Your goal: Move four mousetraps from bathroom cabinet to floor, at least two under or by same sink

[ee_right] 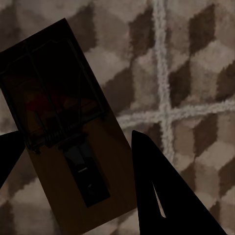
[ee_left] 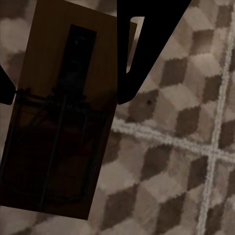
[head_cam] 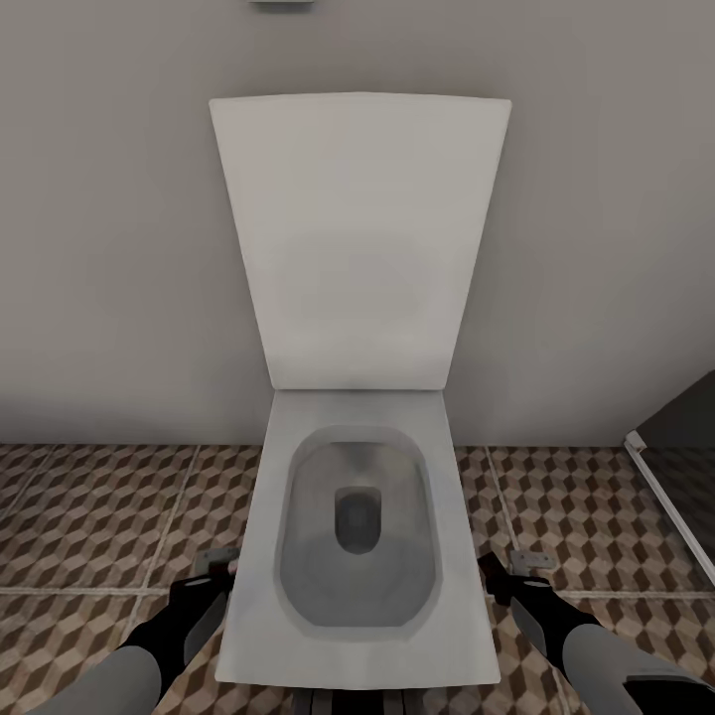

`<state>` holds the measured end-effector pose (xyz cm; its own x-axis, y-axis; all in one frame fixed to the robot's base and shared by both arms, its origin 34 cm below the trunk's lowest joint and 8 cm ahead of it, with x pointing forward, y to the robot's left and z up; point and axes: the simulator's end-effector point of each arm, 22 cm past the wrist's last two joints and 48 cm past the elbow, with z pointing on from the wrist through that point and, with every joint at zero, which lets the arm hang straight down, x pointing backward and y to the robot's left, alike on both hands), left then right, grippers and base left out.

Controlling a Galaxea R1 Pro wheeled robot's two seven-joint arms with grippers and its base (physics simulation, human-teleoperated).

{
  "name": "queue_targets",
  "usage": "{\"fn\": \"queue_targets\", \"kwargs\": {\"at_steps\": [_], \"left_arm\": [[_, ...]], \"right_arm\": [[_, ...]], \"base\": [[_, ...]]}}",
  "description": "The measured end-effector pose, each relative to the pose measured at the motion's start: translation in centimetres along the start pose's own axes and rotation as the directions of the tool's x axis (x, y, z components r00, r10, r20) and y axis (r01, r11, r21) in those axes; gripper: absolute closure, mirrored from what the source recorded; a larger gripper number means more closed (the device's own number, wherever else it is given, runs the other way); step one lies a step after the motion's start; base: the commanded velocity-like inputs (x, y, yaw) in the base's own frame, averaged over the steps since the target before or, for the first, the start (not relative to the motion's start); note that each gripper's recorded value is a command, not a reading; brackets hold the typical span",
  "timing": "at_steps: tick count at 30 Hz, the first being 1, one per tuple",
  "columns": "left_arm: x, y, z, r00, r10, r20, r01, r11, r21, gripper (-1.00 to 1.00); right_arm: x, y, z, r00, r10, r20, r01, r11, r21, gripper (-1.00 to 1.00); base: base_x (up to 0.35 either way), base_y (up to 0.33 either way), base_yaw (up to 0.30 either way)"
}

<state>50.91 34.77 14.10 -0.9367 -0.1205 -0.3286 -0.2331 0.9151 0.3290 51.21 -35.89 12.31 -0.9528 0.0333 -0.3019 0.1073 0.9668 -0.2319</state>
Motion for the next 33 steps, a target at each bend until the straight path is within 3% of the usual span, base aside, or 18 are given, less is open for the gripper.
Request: {"fn": "queue_targets", "kwargs": {"at_steps": [33], "left_arm": [[0.21, 0.14, 0.11, 1.000, -0.002, 0.004, 0.002, 1.000, -0.002, 1.00]], "right_arm": [[0.02, 0.02, 0.00, 1.000, 0.000, 0.000, 0.000, 1.000, 0.000, 1.00]], "base": [[0.000, 0.000, 0.000]]}}
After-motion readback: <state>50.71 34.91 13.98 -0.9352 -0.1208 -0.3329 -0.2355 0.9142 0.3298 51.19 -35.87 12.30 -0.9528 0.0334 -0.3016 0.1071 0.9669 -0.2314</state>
